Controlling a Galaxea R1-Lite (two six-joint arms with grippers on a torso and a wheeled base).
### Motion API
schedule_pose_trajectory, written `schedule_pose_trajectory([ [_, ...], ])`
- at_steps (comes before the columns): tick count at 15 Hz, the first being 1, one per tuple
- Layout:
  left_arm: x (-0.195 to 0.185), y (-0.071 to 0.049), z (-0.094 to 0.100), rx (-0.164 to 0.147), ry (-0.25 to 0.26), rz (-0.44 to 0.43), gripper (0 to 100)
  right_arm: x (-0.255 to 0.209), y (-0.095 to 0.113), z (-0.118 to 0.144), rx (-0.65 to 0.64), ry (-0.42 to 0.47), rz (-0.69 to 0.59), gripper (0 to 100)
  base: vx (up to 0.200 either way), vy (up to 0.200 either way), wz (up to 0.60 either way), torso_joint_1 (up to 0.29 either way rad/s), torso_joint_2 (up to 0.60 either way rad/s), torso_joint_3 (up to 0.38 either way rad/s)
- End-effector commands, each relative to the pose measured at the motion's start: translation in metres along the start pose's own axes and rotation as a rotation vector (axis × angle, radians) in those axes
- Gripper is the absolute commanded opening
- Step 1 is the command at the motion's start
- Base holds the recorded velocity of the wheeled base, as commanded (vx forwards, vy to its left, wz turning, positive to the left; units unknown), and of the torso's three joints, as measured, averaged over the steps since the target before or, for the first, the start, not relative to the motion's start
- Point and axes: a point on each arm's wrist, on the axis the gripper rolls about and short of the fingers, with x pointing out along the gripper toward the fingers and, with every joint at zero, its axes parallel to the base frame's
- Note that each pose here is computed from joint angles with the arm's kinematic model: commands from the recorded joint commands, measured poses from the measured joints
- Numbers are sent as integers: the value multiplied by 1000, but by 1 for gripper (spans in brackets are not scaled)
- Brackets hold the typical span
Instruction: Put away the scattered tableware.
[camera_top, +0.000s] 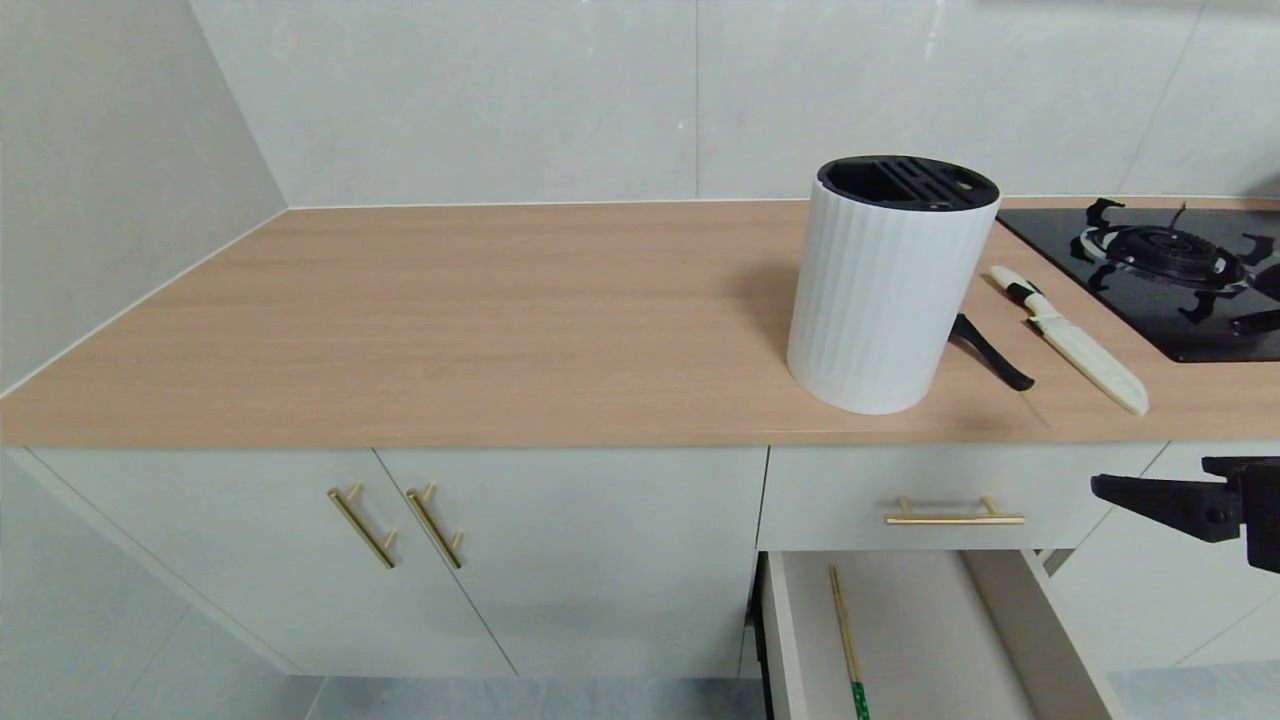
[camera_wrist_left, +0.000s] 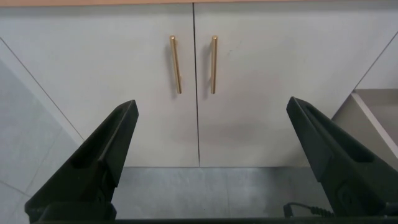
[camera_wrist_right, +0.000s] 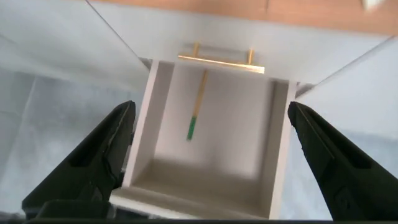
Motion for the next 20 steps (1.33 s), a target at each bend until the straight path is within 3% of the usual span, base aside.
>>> schedule_pose_trajectory([
  [1, 0, 0, 0, 0, 0, 1, 100, 48, -20, 18, -27, -27, -37, 100, 0, 0, 0, 0, 0, 0],
  [3, 0, 0, 0, 0, 0, 1, 100, 77, -36, 35, -80, -53, 12, 100, 0, 0, 0, 0, 0, 0],
  [8, 0, 0, 0, 0, 0, 1, 100, 138, -51, 63, -152, -105, 21, 100, 0, 0, 0, 0, 0, 0],
  [12, 0, 0, 0, 0, 0, 1, 100, 175, -58, 54, -164, -102, 34, 100, 0, 0, 0, 0, 0, 0],
  [20, 0, 0, 0, 0, 0, 1, 100, 197, -64, 50, -162, -140, 27, 100, 0, 0, 0, 0, 0, 0],
])
